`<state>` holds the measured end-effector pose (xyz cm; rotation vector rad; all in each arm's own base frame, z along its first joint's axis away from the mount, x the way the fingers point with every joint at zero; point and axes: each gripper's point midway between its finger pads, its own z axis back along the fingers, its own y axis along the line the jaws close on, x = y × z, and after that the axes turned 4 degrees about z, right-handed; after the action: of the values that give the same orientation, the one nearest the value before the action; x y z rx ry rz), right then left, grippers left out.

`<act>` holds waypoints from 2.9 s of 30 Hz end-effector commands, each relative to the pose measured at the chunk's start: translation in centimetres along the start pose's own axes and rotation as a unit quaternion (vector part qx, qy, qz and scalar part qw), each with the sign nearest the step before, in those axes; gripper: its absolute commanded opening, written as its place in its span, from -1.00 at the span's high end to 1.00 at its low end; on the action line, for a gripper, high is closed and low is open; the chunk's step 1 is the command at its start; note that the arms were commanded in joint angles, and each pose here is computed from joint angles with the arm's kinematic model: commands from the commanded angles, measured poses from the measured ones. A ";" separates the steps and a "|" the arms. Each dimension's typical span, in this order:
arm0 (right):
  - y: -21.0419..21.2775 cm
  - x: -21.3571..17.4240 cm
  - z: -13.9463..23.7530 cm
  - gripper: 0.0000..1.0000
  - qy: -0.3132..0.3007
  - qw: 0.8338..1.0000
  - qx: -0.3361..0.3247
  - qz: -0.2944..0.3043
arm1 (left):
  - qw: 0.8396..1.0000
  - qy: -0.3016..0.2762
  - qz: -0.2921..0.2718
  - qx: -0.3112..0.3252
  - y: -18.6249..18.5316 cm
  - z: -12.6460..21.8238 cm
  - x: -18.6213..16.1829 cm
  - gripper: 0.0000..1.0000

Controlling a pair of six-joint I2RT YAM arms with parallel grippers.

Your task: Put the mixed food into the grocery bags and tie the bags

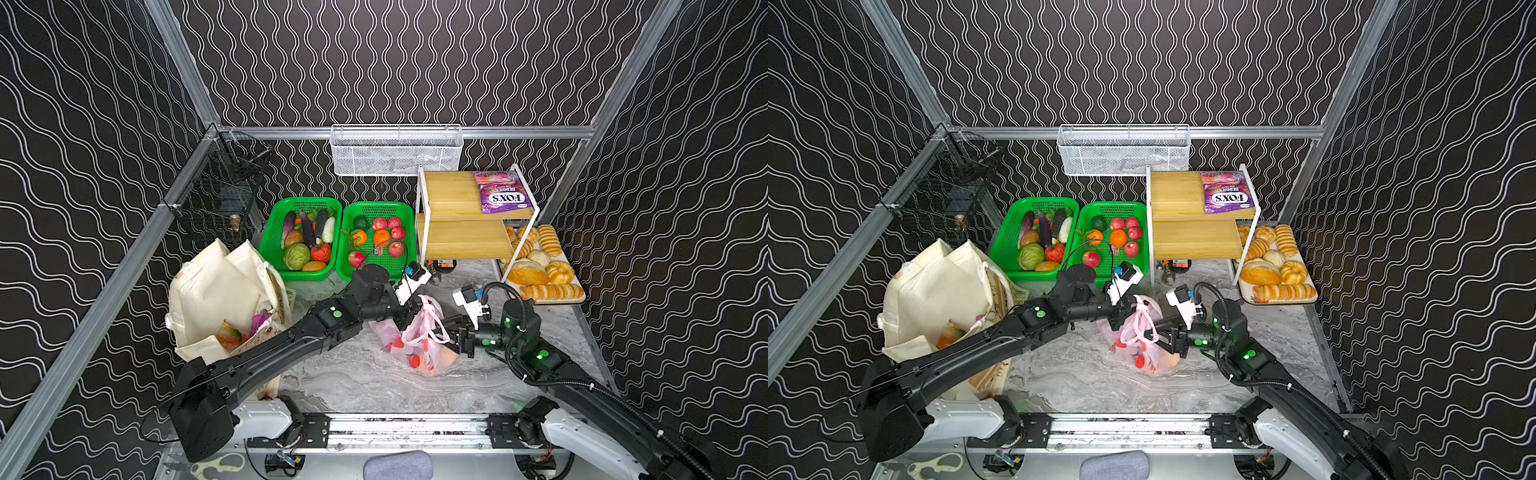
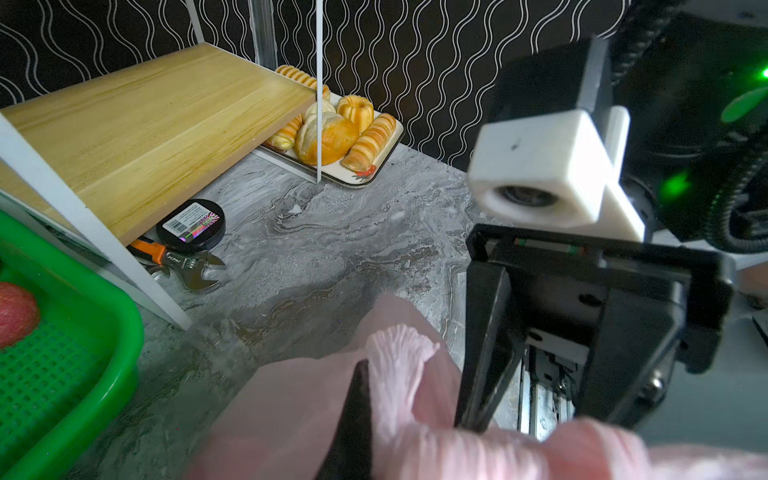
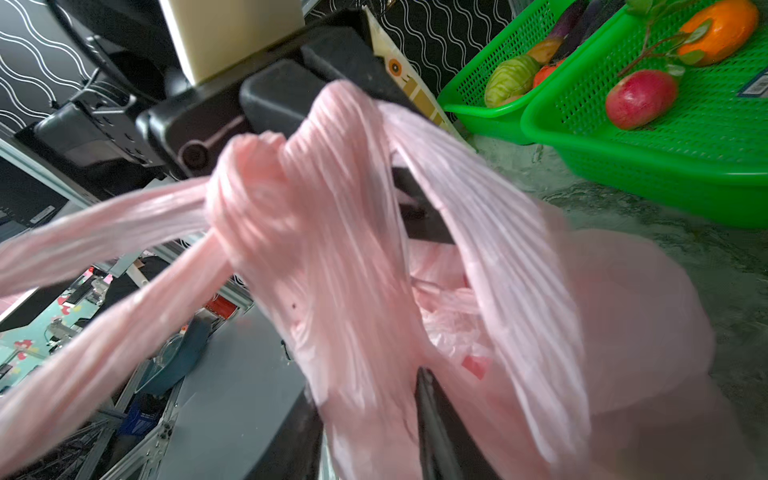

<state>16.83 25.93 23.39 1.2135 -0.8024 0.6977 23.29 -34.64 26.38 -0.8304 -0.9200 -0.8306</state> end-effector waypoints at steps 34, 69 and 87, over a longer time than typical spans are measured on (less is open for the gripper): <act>-0.3 6.0 4.0 -0.32 -0.146 0.973 -0.132 -0.117 | 0.988 -0.133 0.015 -0.072 -2.2 0.8 3.2 1.00; -1.2 5.8 0.9 0.26 -0.132 0.964 -0.069 -0.218 | 0.985 -0.138 0.028 -0.095 -2.7 0.2 3.4 1.00; -1.2 5.6 1.6 0.22 -0.137 0.967 -0.087 -0.195 | 0.988 -0.133 0.033 -0.077 -2.1 0.6 2.7 1.00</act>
<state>20.62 24.36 27.06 1.2778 -0.7707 0.1104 22.18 -35.86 28.74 -1.1101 -1.0399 -0.7615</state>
